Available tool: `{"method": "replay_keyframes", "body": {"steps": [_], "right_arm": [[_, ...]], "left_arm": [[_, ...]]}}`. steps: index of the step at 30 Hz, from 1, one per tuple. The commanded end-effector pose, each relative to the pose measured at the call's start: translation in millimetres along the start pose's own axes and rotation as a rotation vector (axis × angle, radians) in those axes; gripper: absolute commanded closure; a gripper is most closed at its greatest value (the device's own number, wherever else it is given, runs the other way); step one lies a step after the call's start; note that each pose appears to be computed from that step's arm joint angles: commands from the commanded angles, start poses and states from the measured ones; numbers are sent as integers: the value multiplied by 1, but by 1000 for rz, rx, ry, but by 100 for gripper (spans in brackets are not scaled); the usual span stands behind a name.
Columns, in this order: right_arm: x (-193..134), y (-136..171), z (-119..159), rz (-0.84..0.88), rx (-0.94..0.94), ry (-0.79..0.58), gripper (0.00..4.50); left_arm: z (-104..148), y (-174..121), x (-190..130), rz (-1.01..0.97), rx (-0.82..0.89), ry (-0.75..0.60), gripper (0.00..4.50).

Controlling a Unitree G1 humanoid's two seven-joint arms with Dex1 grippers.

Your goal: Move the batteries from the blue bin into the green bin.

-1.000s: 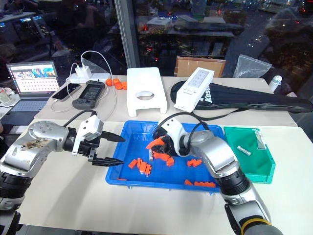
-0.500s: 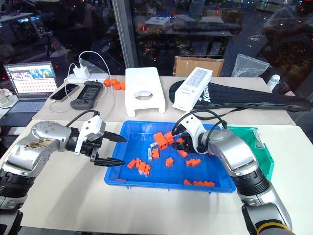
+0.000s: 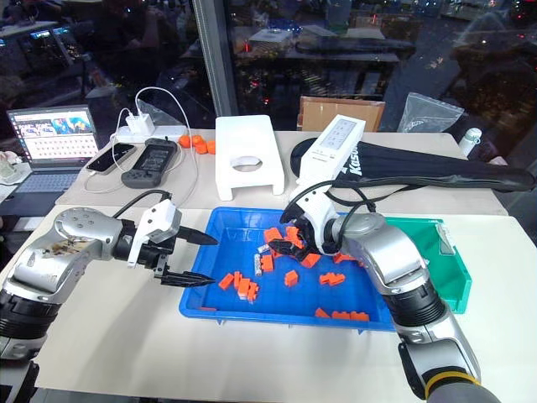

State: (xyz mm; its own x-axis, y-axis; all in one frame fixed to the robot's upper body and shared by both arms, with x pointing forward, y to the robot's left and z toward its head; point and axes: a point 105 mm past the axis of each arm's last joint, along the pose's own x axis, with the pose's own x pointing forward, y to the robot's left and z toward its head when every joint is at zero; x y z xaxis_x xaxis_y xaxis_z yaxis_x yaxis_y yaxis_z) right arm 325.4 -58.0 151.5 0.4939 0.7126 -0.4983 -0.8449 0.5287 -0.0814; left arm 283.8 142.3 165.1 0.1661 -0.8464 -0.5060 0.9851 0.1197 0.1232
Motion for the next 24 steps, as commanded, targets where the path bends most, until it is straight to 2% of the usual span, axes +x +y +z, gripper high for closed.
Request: {"method": "replay_keyframes", "body": {"steps": [1, 5, 12, 21, 24], "right_arm": [[9, 18, 7, 76, -76, -6, 7], [22, 25, 7, 133, -80, -3, 7], [45, 20, -3, 142, -110, 38, 7], [59, 22, -25, 168, -130, 107, 7], [59, 21, -28, 170, -130, 114, 79]], "left_arm": [[7, -1, -5, 9, 38, 4, 0], [6, -1, -5, 11, 36, 6, 0], [4, -2, -6, 21, 34, 16, 0], [2, -3, -7, 30, 31, 24, 0], [2, -3, -7, 33, 31, 27, 0]]}}
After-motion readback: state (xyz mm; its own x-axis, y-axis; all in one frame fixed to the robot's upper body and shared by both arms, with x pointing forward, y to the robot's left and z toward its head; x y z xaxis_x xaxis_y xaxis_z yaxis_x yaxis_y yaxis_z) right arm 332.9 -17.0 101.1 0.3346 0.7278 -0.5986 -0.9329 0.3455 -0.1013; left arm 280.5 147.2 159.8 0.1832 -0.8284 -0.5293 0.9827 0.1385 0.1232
